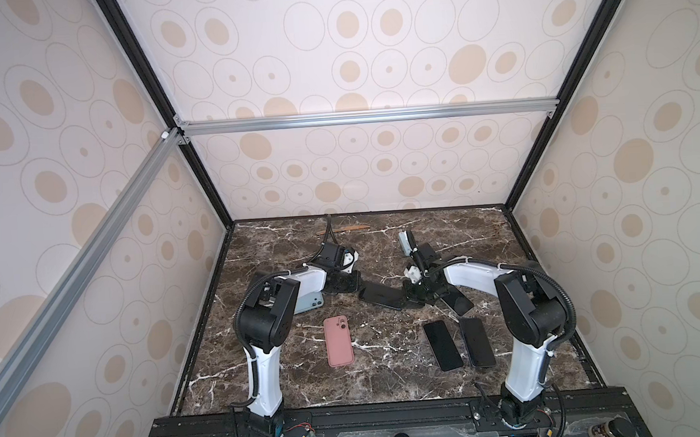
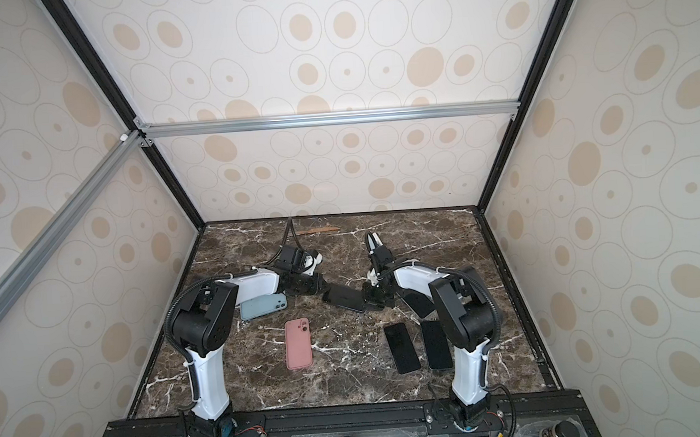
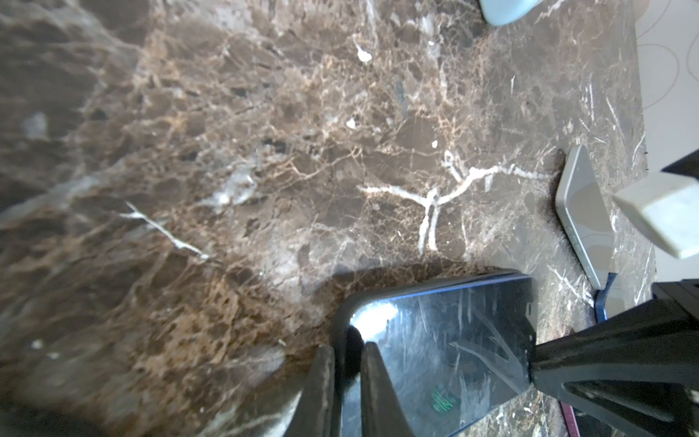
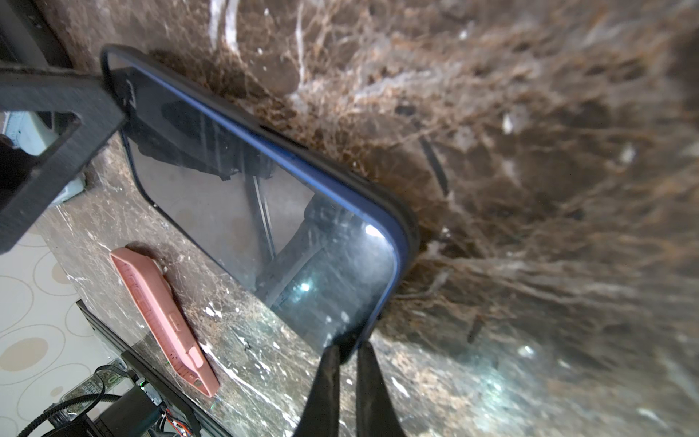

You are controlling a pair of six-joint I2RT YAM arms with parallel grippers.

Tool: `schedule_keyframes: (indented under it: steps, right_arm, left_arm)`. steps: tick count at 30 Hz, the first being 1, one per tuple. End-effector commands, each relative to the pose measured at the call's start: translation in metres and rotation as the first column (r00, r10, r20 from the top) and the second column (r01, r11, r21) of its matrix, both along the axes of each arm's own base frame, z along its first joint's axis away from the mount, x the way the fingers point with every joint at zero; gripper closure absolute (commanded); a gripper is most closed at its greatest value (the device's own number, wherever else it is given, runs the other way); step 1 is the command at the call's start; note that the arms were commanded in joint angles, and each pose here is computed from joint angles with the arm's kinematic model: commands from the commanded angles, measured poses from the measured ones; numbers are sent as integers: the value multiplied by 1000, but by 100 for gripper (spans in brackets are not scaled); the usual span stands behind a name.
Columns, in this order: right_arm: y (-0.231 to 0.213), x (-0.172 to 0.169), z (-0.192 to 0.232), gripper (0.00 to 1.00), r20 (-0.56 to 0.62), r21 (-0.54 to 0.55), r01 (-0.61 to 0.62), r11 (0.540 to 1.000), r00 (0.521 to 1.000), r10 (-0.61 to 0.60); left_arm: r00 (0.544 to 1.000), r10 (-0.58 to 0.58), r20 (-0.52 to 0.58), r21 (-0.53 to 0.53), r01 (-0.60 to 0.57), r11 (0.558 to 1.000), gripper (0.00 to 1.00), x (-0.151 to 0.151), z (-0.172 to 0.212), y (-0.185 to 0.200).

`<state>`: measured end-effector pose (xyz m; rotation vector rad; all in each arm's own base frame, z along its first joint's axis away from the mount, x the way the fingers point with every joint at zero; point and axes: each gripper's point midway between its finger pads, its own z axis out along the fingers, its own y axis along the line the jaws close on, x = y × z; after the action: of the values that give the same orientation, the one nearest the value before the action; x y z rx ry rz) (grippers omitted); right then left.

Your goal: Put the phone into the phone case

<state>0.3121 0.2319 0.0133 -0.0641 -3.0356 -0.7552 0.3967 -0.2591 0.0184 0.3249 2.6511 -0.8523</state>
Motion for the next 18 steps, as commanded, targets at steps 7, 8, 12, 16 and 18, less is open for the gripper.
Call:
schedule_keyframes:
  steps: [7,8,12,16,18]
  right_arm:
    - [-45,-53,-128,91,-172,-295,-66,953,985,15]
    - [-44,-53,-129,92,-172,-292,-62,954,985,11]
    - [-46,-53,-132,92,-161,-299,-40,953,987,-9]
    - [-46,-55,-136,92,-170,-298,-27,954,985,-25]
    - [-47,-57,-138,92,-171,-300,-19,954,985,-34]
  left_arm:
    - [952,-32,-305,156,83,984,86,-82,-88,14]
    - [951,-31,-307,158,83,984,86,-83,-89,14]
    - [950,-29,-310,155,81,985,86,-85,-89,14]
    - [951,-31,-308,151,81,985,87,-85,-87,13]
    - [952,-30,-305,154,81,985,87,-85,-88,13]
